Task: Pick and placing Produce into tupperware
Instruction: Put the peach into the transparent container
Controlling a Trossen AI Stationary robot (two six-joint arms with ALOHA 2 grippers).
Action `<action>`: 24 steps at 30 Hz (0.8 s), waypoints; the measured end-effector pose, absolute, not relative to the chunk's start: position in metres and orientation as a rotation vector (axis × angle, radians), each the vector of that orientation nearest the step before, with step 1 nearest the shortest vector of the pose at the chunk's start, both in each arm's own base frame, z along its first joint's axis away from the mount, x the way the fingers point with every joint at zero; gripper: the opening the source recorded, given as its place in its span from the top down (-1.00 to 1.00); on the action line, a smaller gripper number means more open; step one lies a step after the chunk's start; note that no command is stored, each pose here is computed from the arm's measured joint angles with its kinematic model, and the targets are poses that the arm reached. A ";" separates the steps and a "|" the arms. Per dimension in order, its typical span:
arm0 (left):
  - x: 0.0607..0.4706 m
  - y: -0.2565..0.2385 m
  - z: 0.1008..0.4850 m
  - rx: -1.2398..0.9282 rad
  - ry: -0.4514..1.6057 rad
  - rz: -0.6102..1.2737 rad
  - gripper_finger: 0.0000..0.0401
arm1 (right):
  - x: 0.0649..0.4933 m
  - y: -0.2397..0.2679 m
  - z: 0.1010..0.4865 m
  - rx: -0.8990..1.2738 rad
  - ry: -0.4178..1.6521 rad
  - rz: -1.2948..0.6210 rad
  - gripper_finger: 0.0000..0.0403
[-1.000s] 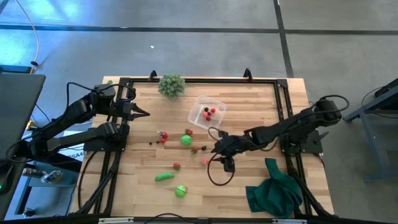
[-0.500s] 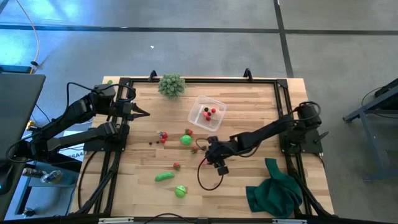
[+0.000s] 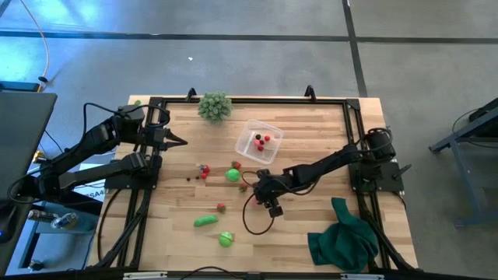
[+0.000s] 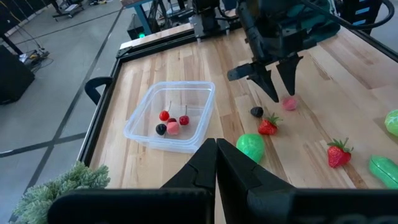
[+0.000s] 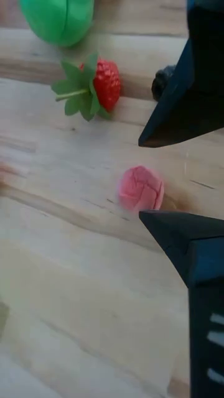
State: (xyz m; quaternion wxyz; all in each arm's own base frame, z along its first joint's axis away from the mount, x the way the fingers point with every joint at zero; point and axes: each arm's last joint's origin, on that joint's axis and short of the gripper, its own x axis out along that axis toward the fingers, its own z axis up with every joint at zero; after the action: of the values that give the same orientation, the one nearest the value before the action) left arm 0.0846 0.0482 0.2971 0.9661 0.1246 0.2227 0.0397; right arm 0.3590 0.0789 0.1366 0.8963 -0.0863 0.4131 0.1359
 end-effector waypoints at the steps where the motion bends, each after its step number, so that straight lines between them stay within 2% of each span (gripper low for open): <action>1: 0.085 0.048 0.297 0.253 0.450 0.080 0.99 | 0.359 0.078 0.137 -0.171 0.856 0.289 0.17; 24: 0.085 0.048 0.297 0.253 0.450 0.080 0.99 | 0.363 0.080 0.126 -0.145 0.850 0.349 0.17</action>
State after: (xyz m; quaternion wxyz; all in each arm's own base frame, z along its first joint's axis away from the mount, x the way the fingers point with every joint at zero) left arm 0.0846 0.0482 0.2971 0.9661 0.1249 0.2226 0.0397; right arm 0.3633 0.0799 0.1259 0.8938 -0.0698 0.4097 0.1682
